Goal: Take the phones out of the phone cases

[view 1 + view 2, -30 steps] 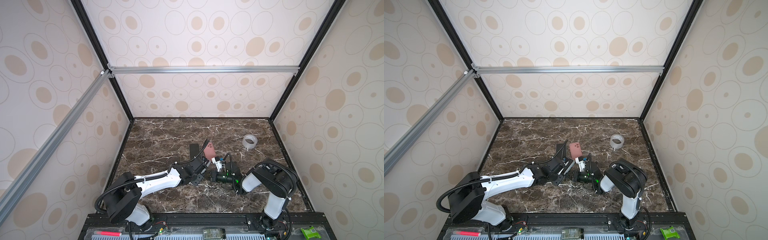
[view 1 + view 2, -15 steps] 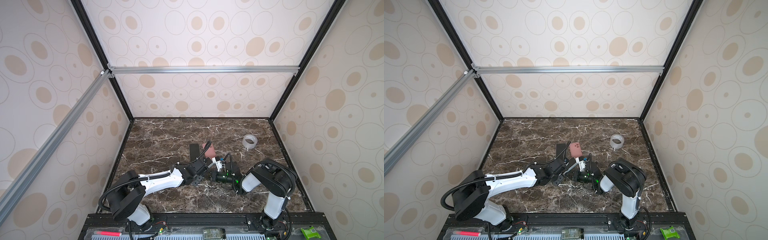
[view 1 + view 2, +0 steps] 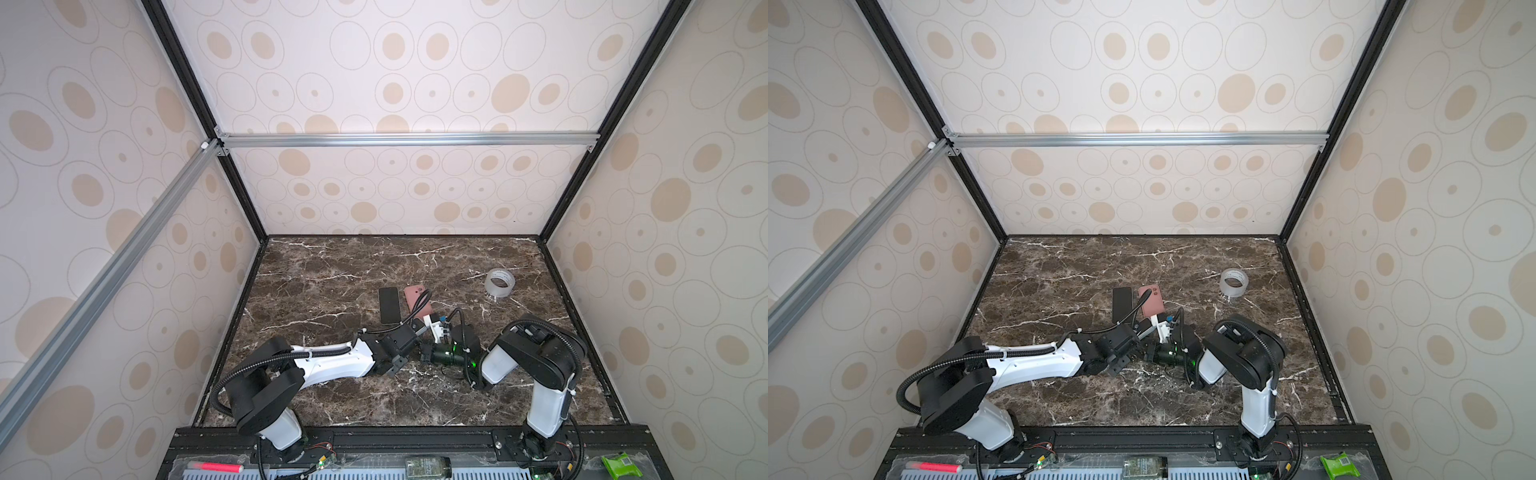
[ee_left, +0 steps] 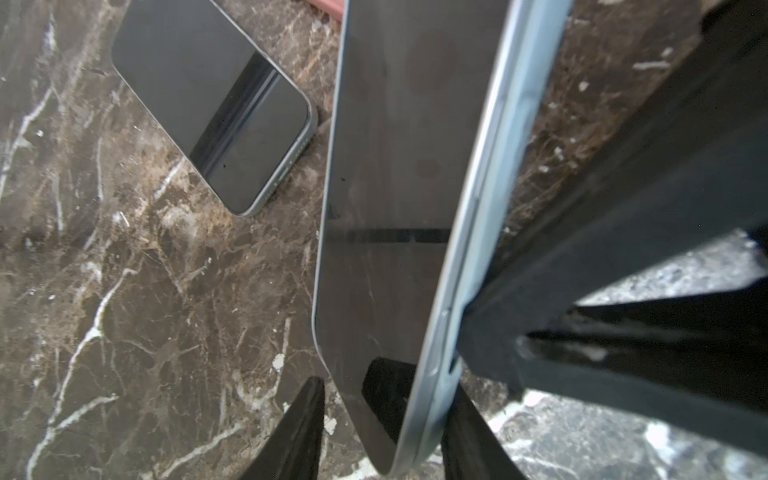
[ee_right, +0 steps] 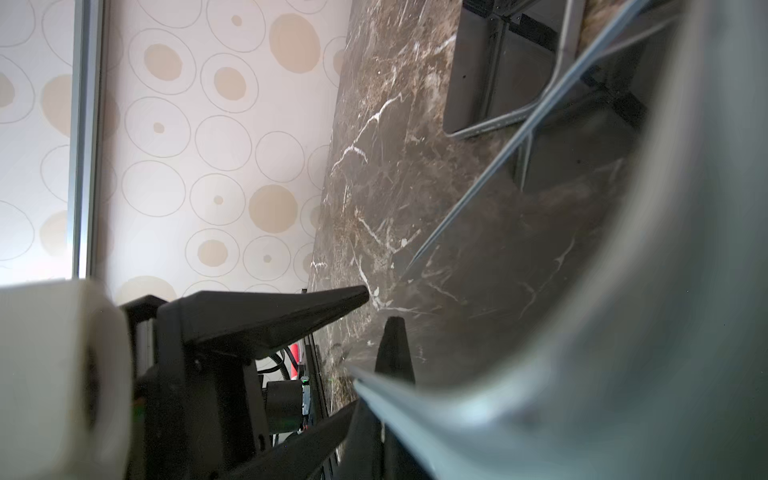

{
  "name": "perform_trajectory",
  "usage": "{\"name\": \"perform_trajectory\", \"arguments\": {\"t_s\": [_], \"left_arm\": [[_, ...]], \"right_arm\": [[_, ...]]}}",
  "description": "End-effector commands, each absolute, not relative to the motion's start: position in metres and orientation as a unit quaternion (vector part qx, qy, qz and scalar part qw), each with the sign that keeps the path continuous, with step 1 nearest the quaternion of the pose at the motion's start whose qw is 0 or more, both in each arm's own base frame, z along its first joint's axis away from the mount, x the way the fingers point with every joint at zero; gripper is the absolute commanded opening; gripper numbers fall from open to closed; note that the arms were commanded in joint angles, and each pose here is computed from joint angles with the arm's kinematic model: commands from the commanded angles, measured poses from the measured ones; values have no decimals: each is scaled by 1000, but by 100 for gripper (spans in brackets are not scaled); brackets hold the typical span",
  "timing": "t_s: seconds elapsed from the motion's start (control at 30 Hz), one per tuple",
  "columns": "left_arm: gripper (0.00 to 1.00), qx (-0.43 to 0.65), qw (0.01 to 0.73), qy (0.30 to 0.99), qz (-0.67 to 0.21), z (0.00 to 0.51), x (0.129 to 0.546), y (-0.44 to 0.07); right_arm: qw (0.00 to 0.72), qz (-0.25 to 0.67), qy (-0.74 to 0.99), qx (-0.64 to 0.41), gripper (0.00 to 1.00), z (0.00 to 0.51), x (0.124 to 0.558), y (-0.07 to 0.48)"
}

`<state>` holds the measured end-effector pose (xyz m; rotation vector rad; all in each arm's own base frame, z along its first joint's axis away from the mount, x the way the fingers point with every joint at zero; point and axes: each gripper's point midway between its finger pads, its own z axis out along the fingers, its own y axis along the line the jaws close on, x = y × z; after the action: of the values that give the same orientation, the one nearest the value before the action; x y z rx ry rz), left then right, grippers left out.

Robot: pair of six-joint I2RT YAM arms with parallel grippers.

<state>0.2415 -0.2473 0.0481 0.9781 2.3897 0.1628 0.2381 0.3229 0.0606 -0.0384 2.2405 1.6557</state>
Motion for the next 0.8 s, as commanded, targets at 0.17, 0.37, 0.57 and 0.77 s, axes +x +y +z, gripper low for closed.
{"name": "perform_trajectory", "arguments": {"t_s": [0.17, 0.37, 0.57, 0.77], "left_arm": [[52, 364, 350, 863, -18, 89, 241, -269], [66, 362, 405, 825, -157, 129, 219, -287], [64, 320, 398, 831, -222, 128, 223, -277], [65, 310, 395, 842, -198, 109, 222, -255]], "right_arm": [[188, 602, 775, -25, 0, 72, 235, 325], [187, 590, 785, -22, 0, 67, 235, 321], [179, 585, 791, -17, 0, 66, 235, 312], [146, 585, 797, -24, 0, 71, 232, 304]]}}
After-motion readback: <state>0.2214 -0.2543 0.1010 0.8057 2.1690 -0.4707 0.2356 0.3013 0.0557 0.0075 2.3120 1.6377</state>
